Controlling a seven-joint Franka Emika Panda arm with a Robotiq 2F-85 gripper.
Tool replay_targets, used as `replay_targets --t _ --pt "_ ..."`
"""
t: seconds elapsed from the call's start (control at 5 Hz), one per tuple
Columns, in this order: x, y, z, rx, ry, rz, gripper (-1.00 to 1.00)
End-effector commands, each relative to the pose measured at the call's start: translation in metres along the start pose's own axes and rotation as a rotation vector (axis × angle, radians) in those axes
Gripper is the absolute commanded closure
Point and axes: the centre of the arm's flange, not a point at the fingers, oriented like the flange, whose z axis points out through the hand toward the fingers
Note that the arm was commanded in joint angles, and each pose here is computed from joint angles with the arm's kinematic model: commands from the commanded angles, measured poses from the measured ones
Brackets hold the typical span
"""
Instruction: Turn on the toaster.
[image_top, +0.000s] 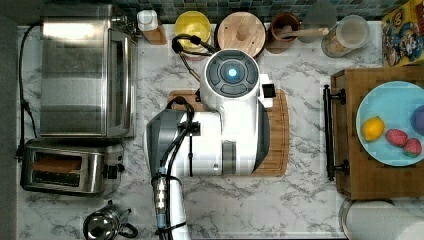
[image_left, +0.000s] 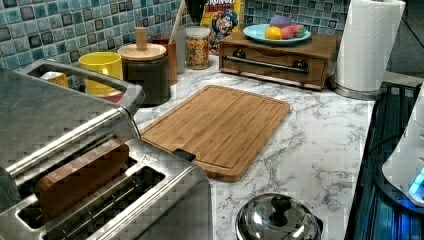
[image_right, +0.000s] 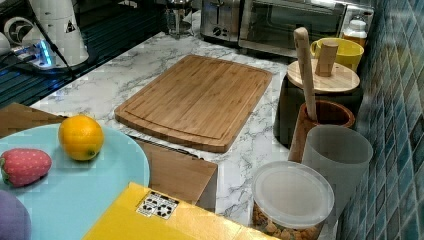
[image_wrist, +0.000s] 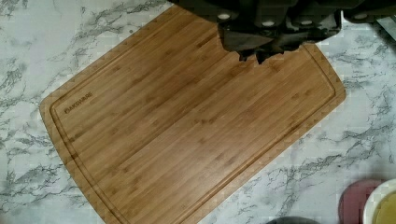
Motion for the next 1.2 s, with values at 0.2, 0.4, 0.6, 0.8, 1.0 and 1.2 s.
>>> replay_targets --t 0.2,0.4,0.6,0.8,1.0,1.2 --pt "0.000 -0.005 0.018 -0.009 -0.041 -0.068 1.00" --pt "-0.028 -0.015 0.025 0.031 -0.043 -0.145 1.00" --pt "-0.061 -0.042 0.031 0.026 -0.079 -0.267 1.00" --pt "-0.119 -0.051 0.004 0.042 -0.042 -0.355 1.00" --pt "-0.141 -0.059 -0.003 0.063 -0.049 -0.394 1.00" --pt "-0.174 -0.070 0.001 0.044 -0.030 -0.444 1.00"
